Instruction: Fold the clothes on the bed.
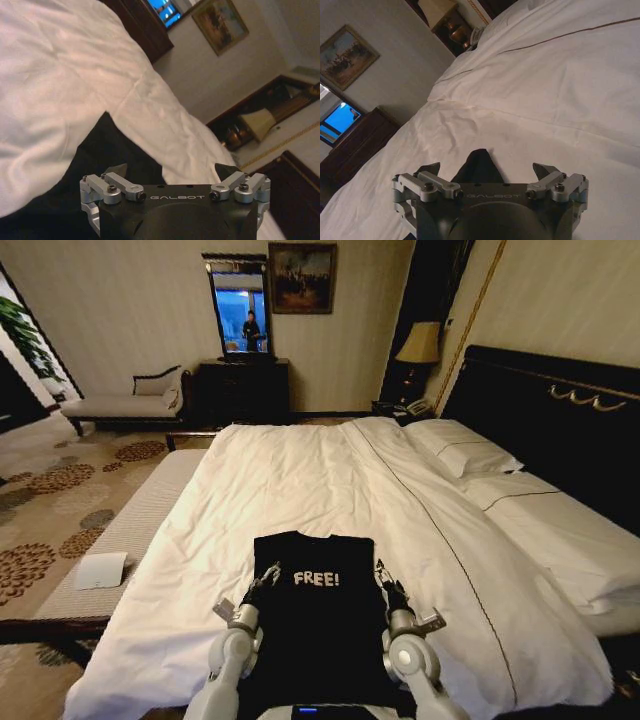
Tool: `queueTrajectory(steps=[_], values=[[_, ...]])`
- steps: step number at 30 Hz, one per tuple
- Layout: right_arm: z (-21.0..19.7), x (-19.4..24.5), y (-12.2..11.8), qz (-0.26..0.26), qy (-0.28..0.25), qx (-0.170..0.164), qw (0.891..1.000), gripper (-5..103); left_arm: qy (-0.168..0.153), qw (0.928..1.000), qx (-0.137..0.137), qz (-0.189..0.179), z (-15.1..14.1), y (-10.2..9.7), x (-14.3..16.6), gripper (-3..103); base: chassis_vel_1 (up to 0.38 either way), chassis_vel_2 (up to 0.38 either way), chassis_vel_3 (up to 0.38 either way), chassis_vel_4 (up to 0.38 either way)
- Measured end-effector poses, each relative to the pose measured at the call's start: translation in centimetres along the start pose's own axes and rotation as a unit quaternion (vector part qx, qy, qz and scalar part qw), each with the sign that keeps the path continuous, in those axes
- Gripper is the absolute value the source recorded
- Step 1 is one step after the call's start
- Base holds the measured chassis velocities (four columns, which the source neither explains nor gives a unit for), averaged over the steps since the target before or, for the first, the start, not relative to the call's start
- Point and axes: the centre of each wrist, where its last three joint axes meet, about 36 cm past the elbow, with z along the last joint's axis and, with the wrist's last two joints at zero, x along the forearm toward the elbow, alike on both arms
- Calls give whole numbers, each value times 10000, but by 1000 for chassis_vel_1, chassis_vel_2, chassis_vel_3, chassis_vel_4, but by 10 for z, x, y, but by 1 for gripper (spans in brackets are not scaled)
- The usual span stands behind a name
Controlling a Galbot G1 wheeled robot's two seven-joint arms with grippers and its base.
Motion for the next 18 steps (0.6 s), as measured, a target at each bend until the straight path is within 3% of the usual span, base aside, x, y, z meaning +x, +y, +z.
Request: queueTrajectory(steps=[5, 8, 12, 18], values=[[-2, 5, 0, -16, -27, 14, 10000, 100, -32, 10000, -15, -89, 1, 3, -8, 100, 0, 0, 0, 0], [-5, 11, 1, -54, -49, 30, 10000, 100, 147, 9986, -271, -430, 16, 23, -14, 100, 0, 0, 0, 0], [-9, 17, 2, -72, -71, 35, 9999, 100, 288, 9970, -446, -572, 24, 33, -3, 100, 0, 0, 0, 0], [-9, 19, 2, -66, -83, 52, 9999, 100, 274, 9976, -483, -411, 21, 14, 25, 100, 0, 0, 0, 0]])
